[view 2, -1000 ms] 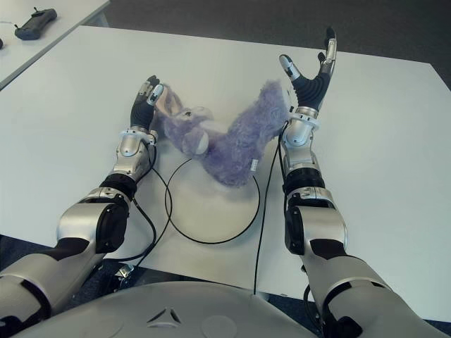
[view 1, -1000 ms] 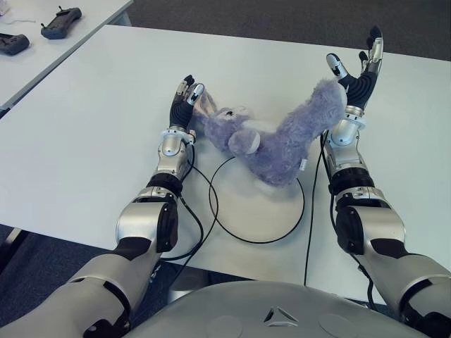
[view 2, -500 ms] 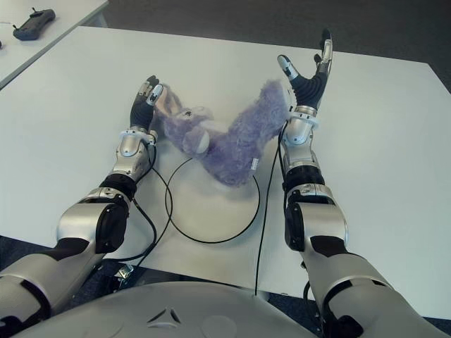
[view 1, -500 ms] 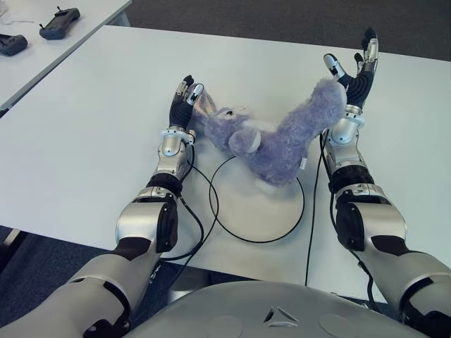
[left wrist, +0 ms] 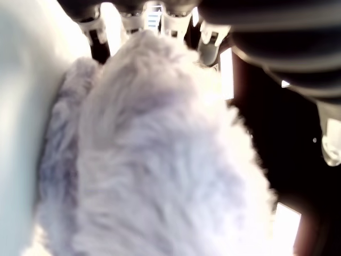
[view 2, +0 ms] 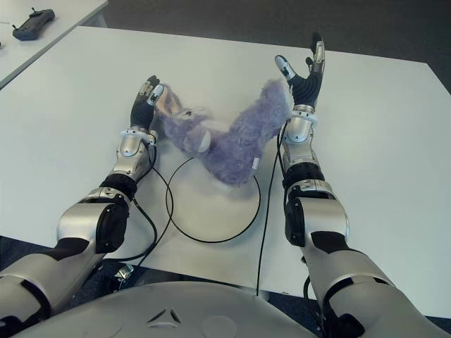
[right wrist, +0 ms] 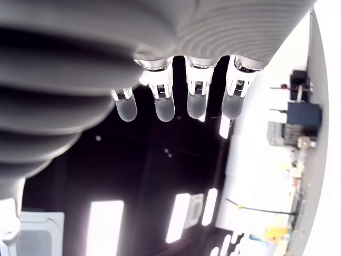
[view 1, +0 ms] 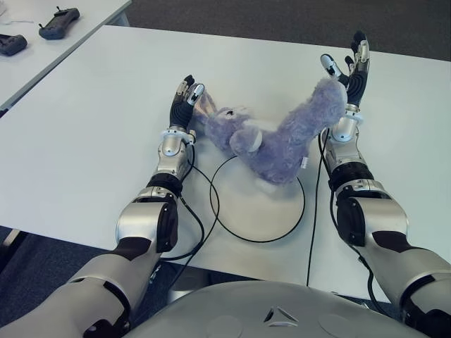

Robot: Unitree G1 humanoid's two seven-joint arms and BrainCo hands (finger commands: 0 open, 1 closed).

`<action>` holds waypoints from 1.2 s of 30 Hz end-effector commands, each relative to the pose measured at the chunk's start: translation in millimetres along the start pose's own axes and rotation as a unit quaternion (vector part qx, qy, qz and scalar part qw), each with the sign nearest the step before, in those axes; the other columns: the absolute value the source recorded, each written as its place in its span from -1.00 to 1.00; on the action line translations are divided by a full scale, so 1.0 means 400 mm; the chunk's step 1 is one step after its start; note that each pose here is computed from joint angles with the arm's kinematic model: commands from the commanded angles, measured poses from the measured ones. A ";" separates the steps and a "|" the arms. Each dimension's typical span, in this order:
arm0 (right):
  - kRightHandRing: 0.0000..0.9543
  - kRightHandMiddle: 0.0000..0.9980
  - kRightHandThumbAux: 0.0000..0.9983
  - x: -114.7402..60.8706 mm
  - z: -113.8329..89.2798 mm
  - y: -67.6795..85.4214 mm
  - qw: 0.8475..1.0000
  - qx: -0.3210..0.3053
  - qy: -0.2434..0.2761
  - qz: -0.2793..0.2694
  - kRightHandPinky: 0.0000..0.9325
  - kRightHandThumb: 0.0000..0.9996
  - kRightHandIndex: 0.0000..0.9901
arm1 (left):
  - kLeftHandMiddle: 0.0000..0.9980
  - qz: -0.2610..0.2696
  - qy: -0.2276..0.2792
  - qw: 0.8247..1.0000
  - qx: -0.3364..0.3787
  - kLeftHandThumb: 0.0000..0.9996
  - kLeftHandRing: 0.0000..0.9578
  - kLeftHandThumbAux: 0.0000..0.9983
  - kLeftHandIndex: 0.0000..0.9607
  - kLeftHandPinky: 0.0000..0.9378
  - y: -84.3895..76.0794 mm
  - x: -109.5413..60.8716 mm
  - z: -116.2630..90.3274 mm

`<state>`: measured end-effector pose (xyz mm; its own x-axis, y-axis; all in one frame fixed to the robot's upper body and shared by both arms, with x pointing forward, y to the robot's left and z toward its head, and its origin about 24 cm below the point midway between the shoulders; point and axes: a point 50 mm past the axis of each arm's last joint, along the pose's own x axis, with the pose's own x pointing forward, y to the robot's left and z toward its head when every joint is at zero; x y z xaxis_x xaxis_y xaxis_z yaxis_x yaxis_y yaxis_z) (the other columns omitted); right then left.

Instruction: Put the doll into the plate.

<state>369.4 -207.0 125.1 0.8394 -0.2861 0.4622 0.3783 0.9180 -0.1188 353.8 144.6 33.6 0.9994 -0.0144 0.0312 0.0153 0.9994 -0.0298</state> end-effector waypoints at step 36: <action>-1.00 -0.95 0.05 0.010 -0.075 -0.030 0.989 0.012 0.145 0.019 -1.00 -1.00 -0.99 | -1.00 0.041 0.283 0.958 -0.026 -1.00 -1.00 -0.19 -1.00 -1.00 0.025 -0.248 -0.301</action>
<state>375.6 -220.6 108.1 0.9119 -0.2853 0.2950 0.3397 0.9281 -0.1526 353.8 144.8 33.7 0.9994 -0.0146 0.0318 0.0155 0.9995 -0.0285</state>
